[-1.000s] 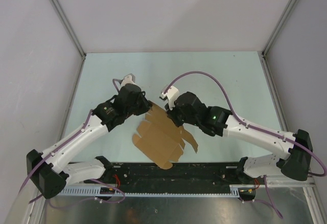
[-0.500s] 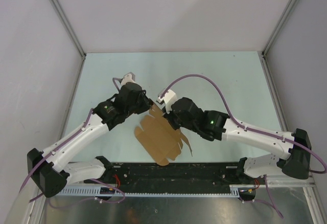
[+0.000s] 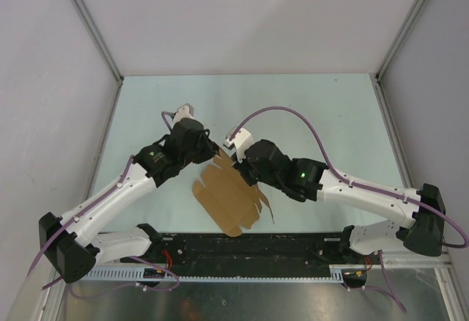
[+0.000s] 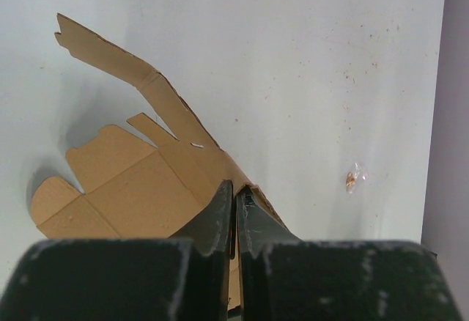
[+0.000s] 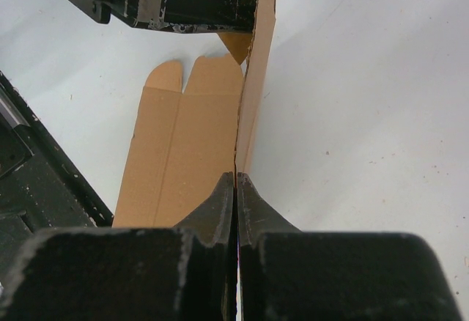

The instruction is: Fold the paper box

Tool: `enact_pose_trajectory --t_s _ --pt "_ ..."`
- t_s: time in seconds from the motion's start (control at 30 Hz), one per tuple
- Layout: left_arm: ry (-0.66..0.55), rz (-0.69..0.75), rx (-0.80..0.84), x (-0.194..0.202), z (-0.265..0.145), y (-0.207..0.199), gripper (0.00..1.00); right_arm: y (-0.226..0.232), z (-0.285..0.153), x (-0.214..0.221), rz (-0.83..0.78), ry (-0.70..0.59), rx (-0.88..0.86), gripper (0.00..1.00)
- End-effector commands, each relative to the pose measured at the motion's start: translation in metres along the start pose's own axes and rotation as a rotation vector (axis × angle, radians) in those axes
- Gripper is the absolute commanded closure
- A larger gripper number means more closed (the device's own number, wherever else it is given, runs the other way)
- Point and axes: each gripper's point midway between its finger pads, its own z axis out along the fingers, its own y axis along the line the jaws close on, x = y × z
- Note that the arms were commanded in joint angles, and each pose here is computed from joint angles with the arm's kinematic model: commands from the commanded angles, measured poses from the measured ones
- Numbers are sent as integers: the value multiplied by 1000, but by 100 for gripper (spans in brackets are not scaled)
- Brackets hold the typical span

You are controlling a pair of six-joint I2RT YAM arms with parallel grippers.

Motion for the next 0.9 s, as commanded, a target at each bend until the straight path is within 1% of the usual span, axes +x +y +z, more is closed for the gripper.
enact_pose_trajectory --t_s 0.0,0.03,0.07,0.13,0.17,0.2,0.23,0.27,0.33,0.4,0.47,0.57,0.6,0.63,0.67,0.7,0.77,0.8,0.83,0.87 --pt "-64 -44 43 -18 -8 -15 94 13 -1 -23 7 -78 -42 99" --pt "-59 -39 42 -17 -8 -15 93 13 -2 -23 7 -79 -45 99" --pt "-59 -36 44 -17 -8 -15 84 12 -1 -22 5 -75 -42 99" --pt "-50 -14 46 -14 -8 -13 76 10 -2 -22 3 -77 -34 99" --pt "-46 -6 46 -13 -8 -12 60 9 -3 -23 1 -77 -33 99" --pt "-47 4 49 -12 -10 -11 54 8 -3 -21 -6 -71 -28 99" --pt "-47 23 51 -11 -11 -8 51 5 -3 -21 -7 -70 -22 99" --pt "-48 36 50 -10 -12 -6 46 0 -4 -21 -4 -68 -11 99" --pt "-57 64 48 -8 -16 3 41 -7 -5 -17 -6 -51 2 99" --pt "-69 94 35 -6 -18 13 41 -16 -6 -13 -5 -30 6 99" --pt "-119 144 28 -13 -26 21 41 -19 -9 -11 -5 -22 -13 99" --pt "-167 220 24 -17 -33 33 41 -26 -15 -8 15 -5 -41 98" --pt "-165 264 15 -14 -31 40 41 -34 -17 -6 2 6 -35 97" --pt "-182 272 25 -16 -33 40 41 -38 -19 -5 7 10 -36 97" --pt "-202 280 44 -18 -38 40 41 -39 -21 -5 12 10 -53 96" --pt "-190 320 60 -11 -36 44 41 -48 -25 -4 26 12 -43 96" --pt "-228 343 145 -12 -42 35 41 -50 -31 -4 33 12 -79 94" --pt "-198 401 192 2 -37 36 40 -60 -37 -7 49 -2 -72 93" --pt "-229 414 251 -1 -39 26 39 -61 -41 -8 55 -8 -84 93" --pt "-229 432 276 5 -37 27 38 -58 -45 -9 57 -14 -125 93"
